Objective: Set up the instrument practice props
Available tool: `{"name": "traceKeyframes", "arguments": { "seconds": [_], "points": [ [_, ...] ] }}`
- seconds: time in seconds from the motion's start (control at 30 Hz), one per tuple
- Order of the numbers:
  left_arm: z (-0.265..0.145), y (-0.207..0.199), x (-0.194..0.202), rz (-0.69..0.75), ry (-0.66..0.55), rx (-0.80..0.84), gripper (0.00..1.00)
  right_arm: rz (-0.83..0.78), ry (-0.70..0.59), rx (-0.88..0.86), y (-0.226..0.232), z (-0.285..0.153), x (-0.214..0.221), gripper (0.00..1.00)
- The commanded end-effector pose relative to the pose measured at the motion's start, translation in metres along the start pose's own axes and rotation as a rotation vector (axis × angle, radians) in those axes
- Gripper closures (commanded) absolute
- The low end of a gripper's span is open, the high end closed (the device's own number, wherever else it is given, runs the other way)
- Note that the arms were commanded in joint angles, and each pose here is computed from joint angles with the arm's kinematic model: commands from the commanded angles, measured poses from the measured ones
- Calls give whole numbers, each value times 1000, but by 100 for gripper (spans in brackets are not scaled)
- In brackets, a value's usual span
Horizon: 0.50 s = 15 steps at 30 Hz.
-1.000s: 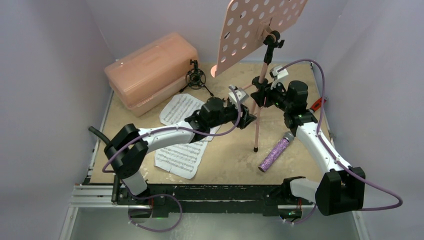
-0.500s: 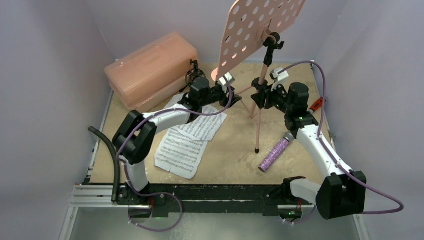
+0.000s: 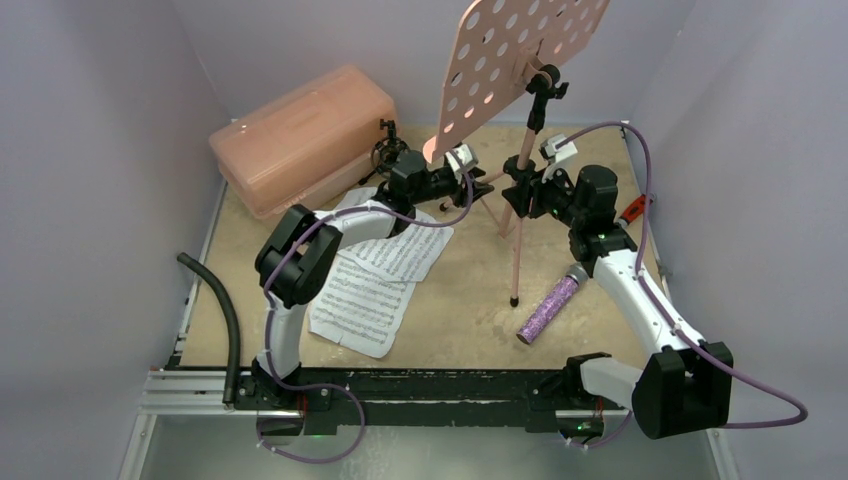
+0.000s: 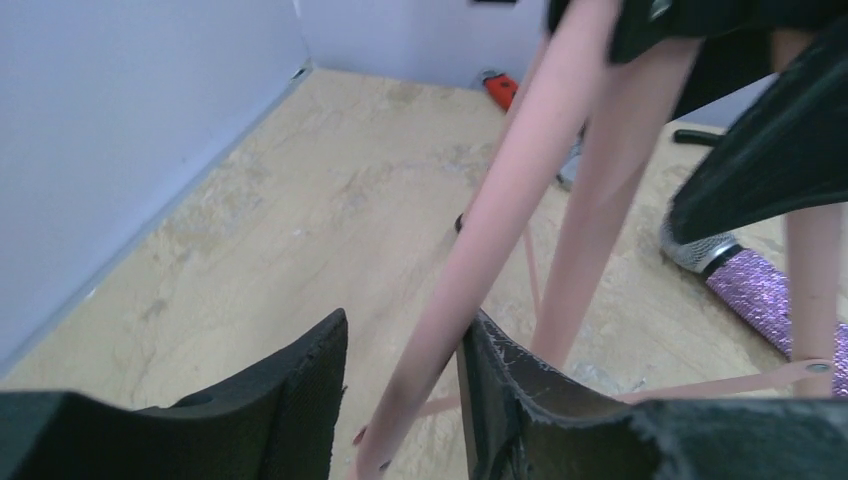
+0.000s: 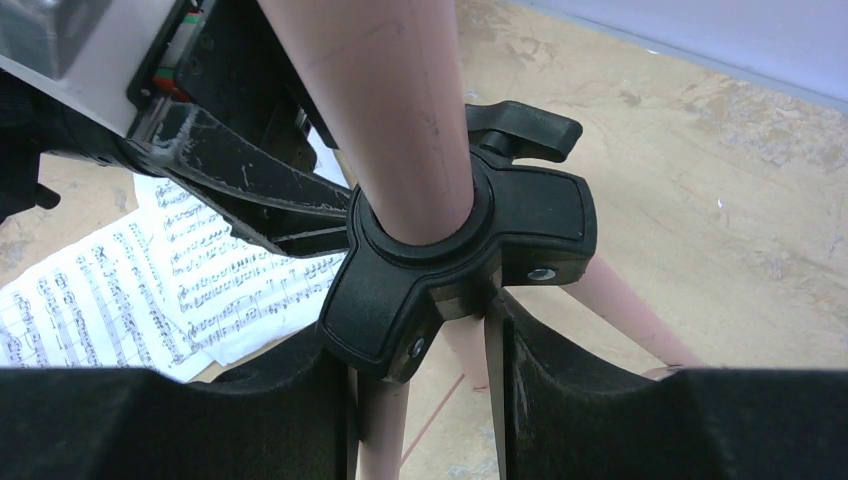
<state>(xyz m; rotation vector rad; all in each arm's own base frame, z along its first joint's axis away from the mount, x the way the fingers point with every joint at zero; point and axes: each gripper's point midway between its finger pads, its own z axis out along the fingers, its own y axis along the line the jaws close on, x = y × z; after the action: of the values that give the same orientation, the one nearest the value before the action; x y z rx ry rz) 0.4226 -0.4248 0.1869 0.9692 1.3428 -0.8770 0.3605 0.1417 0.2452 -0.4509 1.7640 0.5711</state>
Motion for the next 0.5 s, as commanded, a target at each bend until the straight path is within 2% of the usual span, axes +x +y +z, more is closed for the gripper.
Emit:
{"name": "traceKeyframes", "arguments": {
  "seconds": [0.0, 0.1, 0.3, 0.47],
  "points": [
    [10, -2, -48, 122, -140, 58, 61, -26, -31, -97, 19, 1, -13, 100],
    [12, -5, -51, 124, -150, 71, 70, -29, -34, -96, 19, 3, -15, 100],
    [8, -9, -49, 107, -140, 83, 98, -20, -36, -98, 17, 7, -21, 100],
    [-2, -7, -52, 111, -131, 34, 100, -21, -39, -95, 14, 13, -26, 100]
  ]
}}
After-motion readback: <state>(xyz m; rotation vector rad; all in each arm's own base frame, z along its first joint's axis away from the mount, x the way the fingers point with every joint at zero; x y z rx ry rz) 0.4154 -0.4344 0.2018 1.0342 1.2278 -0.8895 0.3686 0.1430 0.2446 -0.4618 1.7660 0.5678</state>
